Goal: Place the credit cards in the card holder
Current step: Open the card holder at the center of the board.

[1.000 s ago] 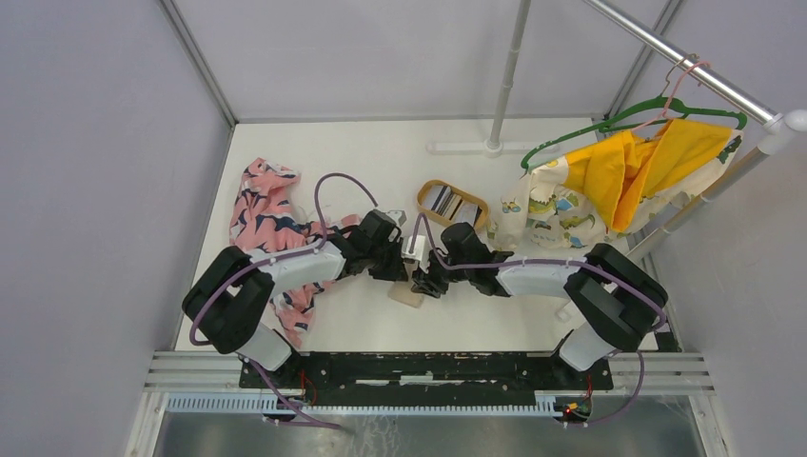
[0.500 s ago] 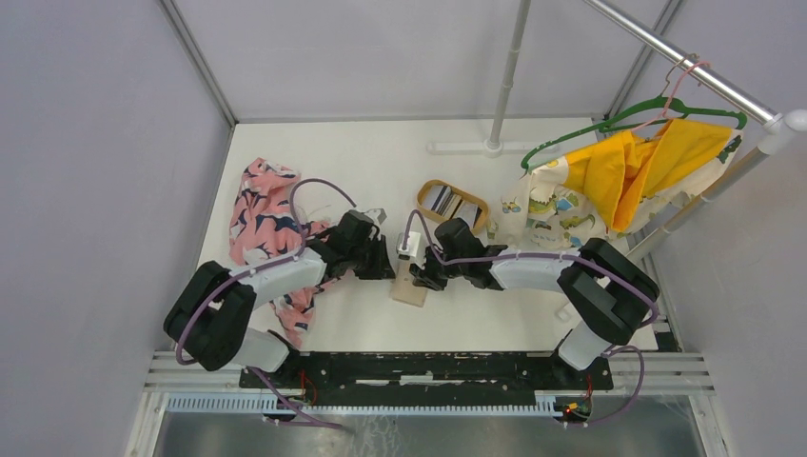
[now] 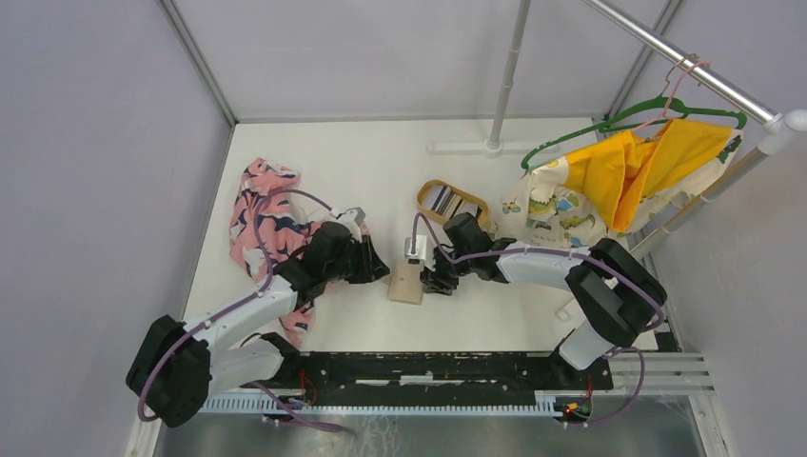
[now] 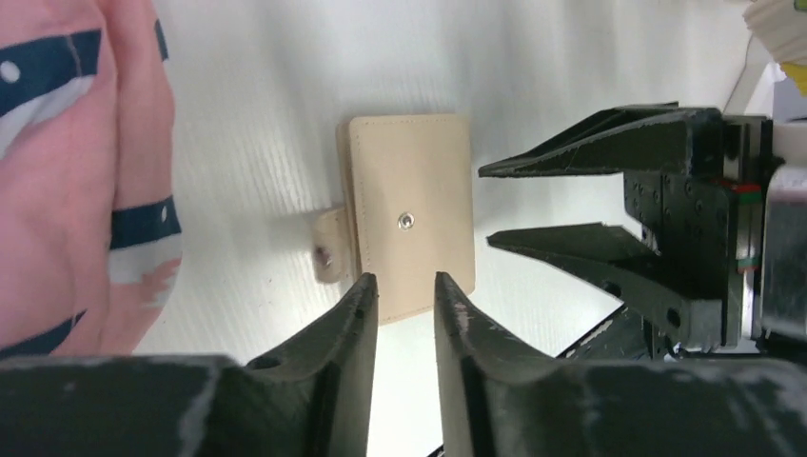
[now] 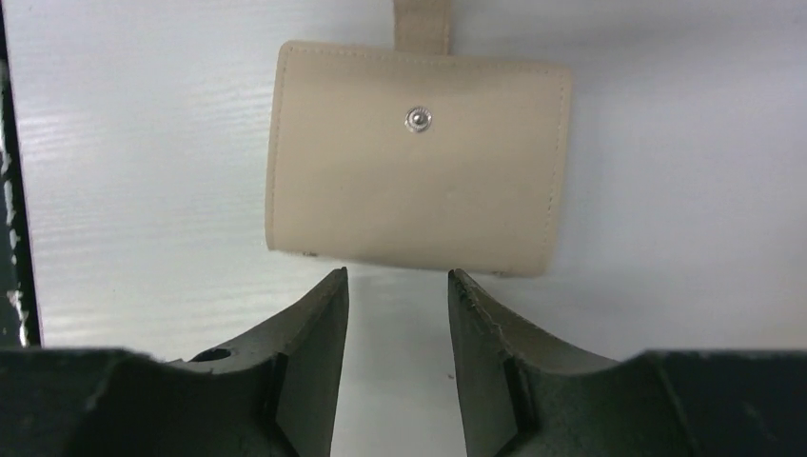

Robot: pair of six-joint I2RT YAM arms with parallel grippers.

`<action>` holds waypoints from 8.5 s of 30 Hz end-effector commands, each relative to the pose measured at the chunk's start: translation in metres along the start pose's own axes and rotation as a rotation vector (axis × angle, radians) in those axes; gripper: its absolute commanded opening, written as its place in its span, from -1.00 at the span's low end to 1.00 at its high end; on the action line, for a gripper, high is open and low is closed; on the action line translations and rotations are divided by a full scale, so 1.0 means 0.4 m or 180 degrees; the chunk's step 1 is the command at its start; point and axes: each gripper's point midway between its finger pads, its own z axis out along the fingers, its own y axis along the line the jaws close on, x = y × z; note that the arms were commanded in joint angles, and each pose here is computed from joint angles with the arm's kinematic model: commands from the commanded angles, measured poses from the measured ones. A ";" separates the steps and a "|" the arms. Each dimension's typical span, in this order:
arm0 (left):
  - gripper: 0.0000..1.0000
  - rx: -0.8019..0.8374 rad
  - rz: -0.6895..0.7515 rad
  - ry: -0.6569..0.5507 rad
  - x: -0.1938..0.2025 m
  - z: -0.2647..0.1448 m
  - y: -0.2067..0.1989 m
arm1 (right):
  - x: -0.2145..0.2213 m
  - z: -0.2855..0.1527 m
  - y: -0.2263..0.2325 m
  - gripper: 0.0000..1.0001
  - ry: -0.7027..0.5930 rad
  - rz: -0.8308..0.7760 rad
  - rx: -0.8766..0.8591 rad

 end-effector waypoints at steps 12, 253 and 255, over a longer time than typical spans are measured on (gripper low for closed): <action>0.88 0.0608 -0.0107 -0.0850 -0.071 -0.158 -0.087 | -0.120 -0.159 0.092 0.33 -0.0743 -0.0879 -0.0599; -0.96 0.0193 0.2049 -0.0086 -0.063 0.050 -0.290 | -0.091 -0.226 -0.061 0.38 -0.1034 -0.0180 0.0367; -0.96 0.0214 0.2060 -0.0026 -0.052 0.069 -0.290 | -0.082 -0.219 -0.058 0.37 -0.1024 -0.0127 0.0314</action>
